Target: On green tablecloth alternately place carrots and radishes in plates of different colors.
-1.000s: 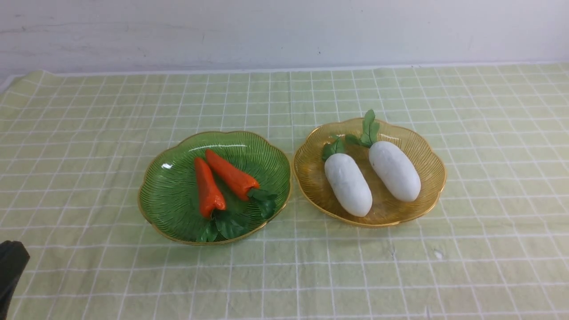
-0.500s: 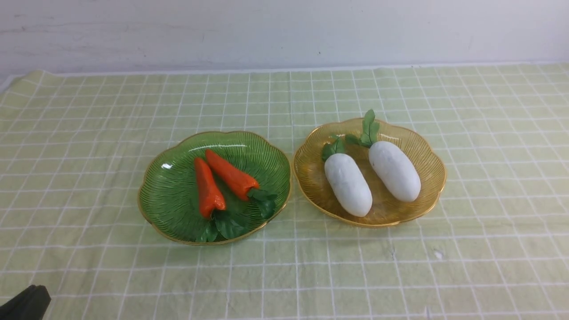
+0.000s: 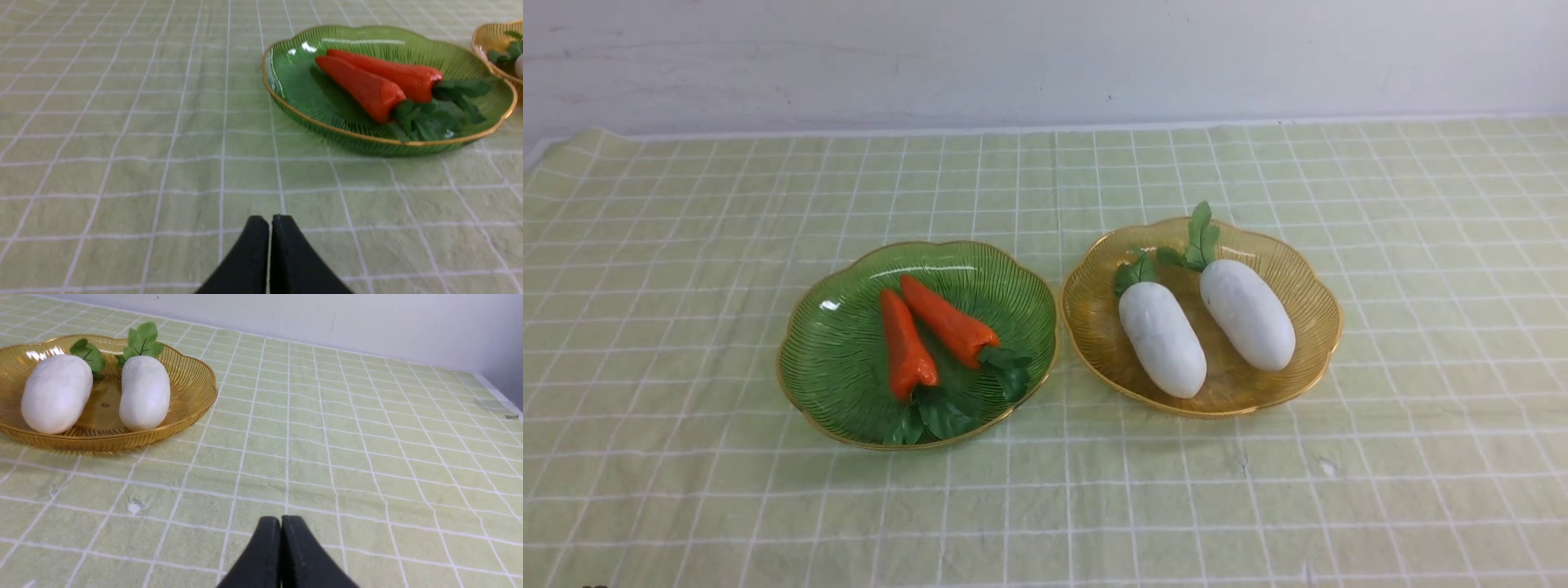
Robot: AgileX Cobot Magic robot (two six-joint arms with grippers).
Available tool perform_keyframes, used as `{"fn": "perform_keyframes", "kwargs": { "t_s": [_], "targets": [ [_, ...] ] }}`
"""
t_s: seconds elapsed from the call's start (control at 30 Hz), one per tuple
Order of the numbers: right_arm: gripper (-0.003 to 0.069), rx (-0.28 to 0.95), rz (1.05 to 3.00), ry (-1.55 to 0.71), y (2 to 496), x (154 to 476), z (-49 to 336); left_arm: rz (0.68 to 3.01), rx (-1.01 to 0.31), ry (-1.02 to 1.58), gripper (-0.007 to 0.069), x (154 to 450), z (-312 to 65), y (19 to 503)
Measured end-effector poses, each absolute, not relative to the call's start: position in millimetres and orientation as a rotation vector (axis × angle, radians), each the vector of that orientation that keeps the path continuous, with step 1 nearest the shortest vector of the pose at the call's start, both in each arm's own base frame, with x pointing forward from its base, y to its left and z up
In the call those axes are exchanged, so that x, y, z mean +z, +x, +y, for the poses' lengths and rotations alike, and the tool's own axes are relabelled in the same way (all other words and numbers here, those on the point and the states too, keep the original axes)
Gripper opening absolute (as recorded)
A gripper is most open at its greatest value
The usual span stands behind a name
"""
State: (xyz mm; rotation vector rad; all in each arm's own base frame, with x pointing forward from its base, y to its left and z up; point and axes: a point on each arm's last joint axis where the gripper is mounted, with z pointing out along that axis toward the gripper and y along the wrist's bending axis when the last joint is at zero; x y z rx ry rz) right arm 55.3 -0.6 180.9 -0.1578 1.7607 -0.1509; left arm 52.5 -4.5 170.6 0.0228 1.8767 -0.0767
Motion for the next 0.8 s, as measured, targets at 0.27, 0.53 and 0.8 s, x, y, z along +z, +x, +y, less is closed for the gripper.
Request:
{"fn": "perform_keyframes", "kwargs": {
  "t_s": [0.27, 0.53, 0.8],
  "targets": [
    [-0.0013, -0.151, 1.763, -0.158, 55.2, 180.8, -0.5, 1.88, -0.103, 0.123, -0.0008, 170.1, -7.9, 51.9],
    [-0.0013, -0.151, 1.763, -0.158, 55.2, 180.9, -0.5, 1.88, -0.099, 0.124, -0.0008, 170.0, -7.7, 51.9],
    [-0.0013, -0.151, 1.763, -0.158, 55.2, 180.9, -0.5, 1.882, -0.079, 0.097, -0.0008, 170.0, -6.2, 52.1]
  ]
}}
